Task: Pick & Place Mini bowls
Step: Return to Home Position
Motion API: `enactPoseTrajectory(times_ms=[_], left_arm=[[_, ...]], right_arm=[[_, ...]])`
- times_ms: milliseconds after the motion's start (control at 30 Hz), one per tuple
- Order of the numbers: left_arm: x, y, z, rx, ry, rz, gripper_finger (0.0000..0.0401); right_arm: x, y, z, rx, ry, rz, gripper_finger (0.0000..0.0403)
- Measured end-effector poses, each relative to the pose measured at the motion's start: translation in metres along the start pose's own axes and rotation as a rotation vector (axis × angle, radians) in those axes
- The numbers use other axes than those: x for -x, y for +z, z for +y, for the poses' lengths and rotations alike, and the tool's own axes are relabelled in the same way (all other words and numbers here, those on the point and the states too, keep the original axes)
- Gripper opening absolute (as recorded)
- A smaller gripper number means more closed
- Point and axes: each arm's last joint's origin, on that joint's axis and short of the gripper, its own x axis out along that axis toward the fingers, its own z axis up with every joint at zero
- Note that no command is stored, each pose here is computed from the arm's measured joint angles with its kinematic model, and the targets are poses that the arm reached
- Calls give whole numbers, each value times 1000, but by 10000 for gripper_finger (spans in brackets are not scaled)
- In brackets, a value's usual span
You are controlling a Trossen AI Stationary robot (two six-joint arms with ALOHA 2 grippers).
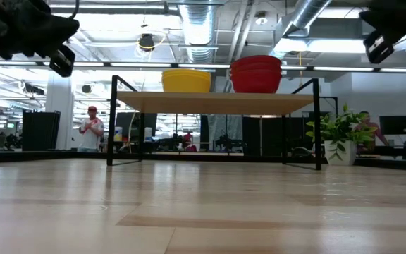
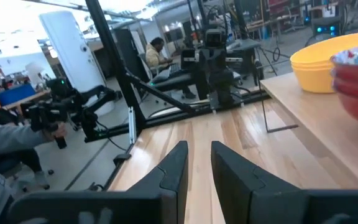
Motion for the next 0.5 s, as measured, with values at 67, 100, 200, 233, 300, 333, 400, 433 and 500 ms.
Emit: enactPoseTrajectory(times_ms=[67,100,200,233,300,333,400,433,500], left_arm=[[-1,-3,1,-2,-8,-32,12],[-1,-4,1,-3,-9,-35,12],[-1,-5,1,-2,-7,-30,12],[-1,-5,1,-4,-8,-30,12],[-1,-7,2,-4,-3,-19,12],[-1,-8,2,-3,1,-8,12],[-1,-9,2,-1,0,4,12],[-1,-9,3,-1,0,8,12],[-1,-9,3,-1,1,13,12]], right_arm=[[-4,-9,-1,-3,2,-7,61],[-5,-12,-2,-2,1,-1,61],[-4,-15,-3,-9,2,-3,61],[-3,-14,-3,-7,3,-8,61],[1,-14,-3,1,24,-15,61],[3,-14,-3,6,42,-22,61],[3,-14,-2,9,68,-6,61],[3,-14,-2,10,84,5,61],[2,-15,-2,3,104,-3,61]])
